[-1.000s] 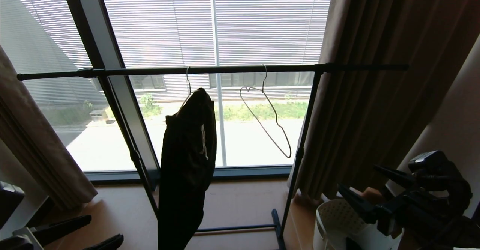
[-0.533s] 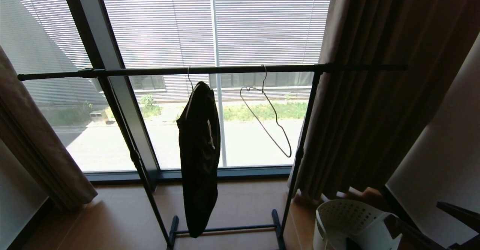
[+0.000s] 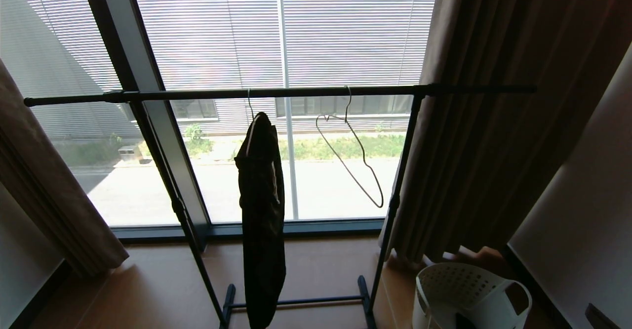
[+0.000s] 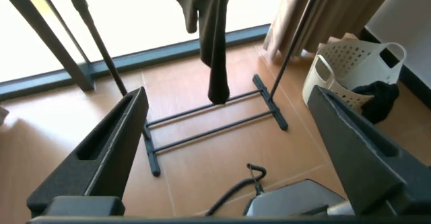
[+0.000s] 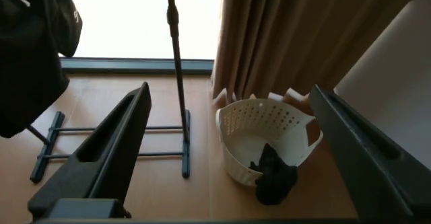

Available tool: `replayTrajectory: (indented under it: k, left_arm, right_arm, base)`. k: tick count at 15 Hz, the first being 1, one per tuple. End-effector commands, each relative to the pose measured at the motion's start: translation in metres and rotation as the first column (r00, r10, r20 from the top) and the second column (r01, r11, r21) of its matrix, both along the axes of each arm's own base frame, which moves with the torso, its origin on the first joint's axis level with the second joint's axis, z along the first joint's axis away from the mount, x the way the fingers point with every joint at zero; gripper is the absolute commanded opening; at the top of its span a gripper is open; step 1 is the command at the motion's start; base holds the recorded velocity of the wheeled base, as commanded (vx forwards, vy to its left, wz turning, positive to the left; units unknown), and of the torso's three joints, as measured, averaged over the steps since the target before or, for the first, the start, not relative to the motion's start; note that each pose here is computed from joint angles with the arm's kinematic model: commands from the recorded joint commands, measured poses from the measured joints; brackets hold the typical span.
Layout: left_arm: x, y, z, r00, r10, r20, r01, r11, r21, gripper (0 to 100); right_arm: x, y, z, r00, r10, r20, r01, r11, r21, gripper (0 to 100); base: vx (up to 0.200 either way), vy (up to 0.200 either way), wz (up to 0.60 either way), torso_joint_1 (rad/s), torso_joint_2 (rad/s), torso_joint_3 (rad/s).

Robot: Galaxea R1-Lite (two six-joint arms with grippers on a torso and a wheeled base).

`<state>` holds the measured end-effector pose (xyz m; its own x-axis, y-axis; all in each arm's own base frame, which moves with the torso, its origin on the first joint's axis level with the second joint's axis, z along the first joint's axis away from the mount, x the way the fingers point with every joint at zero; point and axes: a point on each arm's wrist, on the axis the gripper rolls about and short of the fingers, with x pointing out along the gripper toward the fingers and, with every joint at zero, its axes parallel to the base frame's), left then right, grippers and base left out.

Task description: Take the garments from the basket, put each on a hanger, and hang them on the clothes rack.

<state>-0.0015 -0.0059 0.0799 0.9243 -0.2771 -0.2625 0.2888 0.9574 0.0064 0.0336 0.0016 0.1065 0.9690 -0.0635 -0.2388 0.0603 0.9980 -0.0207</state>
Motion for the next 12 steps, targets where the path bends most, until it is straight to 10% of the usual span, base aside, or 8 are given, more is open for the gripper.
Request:
replayTrajectory:
  k: [1,6,9,12]
  left_arm:
    - [-0.006,0.000,-0.001,0.998,0.004,0.062,-0.004,1.000,0.004,100]
    - [-0.009,0.001,-0.002,0.994,0.038,0.107,-0.039,0.999,0.009,100]
    - [-0.017,0.002,-0.003,0.978,0.040,0.206,-0.043,0.999,0.009,100]
    - [-0.019,0.001,-0.004,0.970,0.037,0.239,-0.040,0.999,0.006,100]
  right_arm:
    - [-0.025,-0.007,-0.007,0.987,-0.113,0.112,0.115,0.993,-0.013,100]
    - [-0.049,-0.008,-0.020,0.943,-0.249,0.223,0.266,0.962,-0.053,100]
    - [-0.050,-0.004,-0.022,0.972,0.059,0.226,-0.056,0.998,-0.020,100]
    - [-0.051,-0.002,-0.025,0.971,0.105,0.216,-0.104,0.994,-0.019,100]
  base:
    - [0.000,0.000,0.00,0.000,0.00,0.000]
    - [0.000,0.000,0.00,0.000,0.00,0.000]
    - [0.000,0.000,0.00,0.000,0.00,0.000]
    - [0.000,0.000,0.00,0.000,0.00,0.000]
